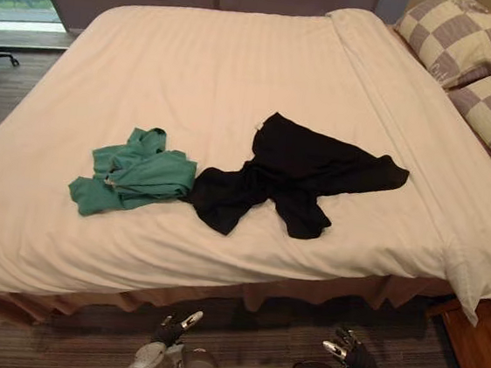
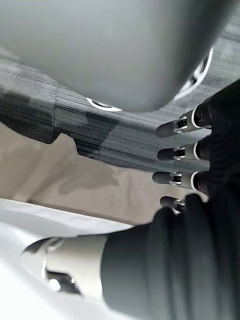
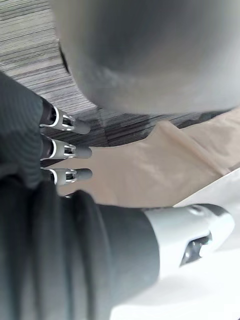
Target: Tidy the bed and pick cloth on bed and put in laundry
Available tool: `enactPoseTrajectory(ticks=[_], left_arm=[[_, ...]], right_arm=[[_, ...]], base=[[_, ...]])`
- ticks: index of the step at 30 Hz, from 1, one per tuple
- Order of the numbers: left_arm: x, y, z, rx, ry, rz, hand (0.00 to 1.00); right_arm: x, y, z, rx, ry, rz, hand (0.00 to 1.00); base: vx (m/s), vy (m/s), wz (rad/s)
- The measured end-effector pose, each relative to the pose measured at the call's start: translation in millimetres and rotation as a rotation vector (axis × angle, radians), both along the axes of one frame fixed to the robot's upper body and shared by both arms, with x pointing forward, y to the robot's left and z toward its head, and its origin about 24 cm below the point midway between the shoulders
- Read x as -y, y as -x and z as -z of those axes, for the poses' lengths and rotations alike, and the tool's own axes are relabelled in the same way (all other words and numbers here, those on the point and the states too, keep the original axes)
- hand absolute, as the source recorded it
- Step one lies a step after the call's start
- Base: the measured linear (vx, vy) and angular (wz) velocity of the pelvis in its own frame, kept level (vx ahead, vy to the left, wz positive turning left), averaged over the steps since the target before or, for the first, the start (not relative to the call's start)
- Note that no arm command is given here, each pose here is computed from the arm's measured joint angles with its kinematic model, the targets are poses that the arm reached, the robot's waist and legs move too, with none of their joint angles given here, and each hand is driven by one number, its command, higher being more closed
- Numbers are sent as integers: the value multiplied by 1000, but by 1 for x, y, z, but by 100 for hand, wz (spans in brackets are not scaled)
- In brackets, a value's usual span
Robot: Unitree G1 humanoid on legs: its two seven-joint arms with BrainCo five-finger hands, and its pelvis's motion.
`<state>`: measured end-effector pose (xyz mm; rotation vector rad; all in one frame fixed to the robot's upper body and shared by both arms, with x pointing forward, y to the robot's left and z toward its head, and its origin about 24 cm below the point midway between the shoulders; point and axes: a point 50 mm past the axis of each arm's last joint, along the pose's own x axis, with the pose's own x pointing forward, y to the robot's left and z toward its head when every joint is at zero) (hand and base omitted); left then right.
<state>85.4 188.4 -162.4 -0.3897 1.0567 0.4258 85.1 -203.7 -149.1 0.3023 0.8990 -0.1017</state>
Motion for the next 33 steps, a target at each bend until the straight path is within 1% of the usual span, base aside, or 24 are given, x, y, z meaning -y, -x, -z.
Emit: enactPoseTrajectory(ticks=[2,3,4,5,6,7,8,10,11,13,14,15,17,18,19,20,22,23,24,25,27,28,30,33], left_arm=[[0,-1,0,8,28,-121,0],[-4,3,1,-1,43,-236,0],[-5,7,1,-10,50,-289,0],[-7,13,2,-25,63,-386,0],[-13,16,2,-31,67,-488,0],[-19,17,2,-29,61,-544,0],[-36,19,-1,-25,32,-676,0],[-59,20,-7,-12,-23,-776,0],[-82,22,-14,10,-74,-850,0],[-126,29,-32,59,-180,-956,0],[-138,31,-39,68,-217,-984,0],[-163,36,-53,81,-294,-1019,0],[-200,41,-81,109,-427,-1049,0],[-223,43,-102,113,-542,-1021,0],[-244,43,-125,111,-669,-950,0],[-254,42,-137,110,-731,-914,0],[-288,28,-190,143,-969,-718,0],[-291,25,-195,144,-993,-690,0],[-300,11,-216,158,-1086,-575,0],[-304,-6,-235,179,-1161,-482,0],[-304,-35,-258,236,-1257,-366,0],[-304,-45,-265,257,-1280,-338,0],[-296,-82,-291,359,-1338,-239,0],[-277,-118,-316,463,-1400,-123,0]], right_arm=[[7,4,2,-43,-7,116,0],[11,8,4,-69,-12,209,0],[14,12,4,-80,-17,260,0],[17,19,6,-96,-25,363,0],[20,26,7,-106,-30,458,0],[23,30,7,-112,-31,510,0],[34,44,6,-135,-19,672,0],[54,61,3,-151,27,862,0],[72,73,-3,-151,76,1001,0],[107,96,-17,-141,183,1195,0],[118,101,-22,-132,221,1242,0],[140,112,-35,-119,304,1315,0],[169,126,-55,-101,436,1378,0],[186,133,-71,-71,521,1405,0],[204,136,-88,-15,607,1423,0],[212,138,-98,13,650,1426,0],[252,134,-145,132,840,1379,0],[256,132,-150,145,859,1362,0],[270,121,-170,206,927,1303,0],[282,108,-189,263,977,1235,0],[293,78,-212,340,1030,1082,0],[295,68,-217,367,1035,1034,0],[291,28,-228,457,1032,870,0],[279,-12,-229,528,997,715,0]], base=[[-41,12,-27],[23,-5,-27],[48,-7,-29],[78,-19,-27],[86,-29,-30],[107,-54,-18],[105,-59,-2],[105,-56,5],[80,-47,6],[84,-39,9],[86,-18,11],[71,-4,11],[78,8,21],[84,8,28],[80,13,25],[77,22,23],[69,35,22],[32,21,26],[32,8,25],[26,10,26],[11,5,14],[-11,0,9],[-13,-13,10],[-49,4,4]])
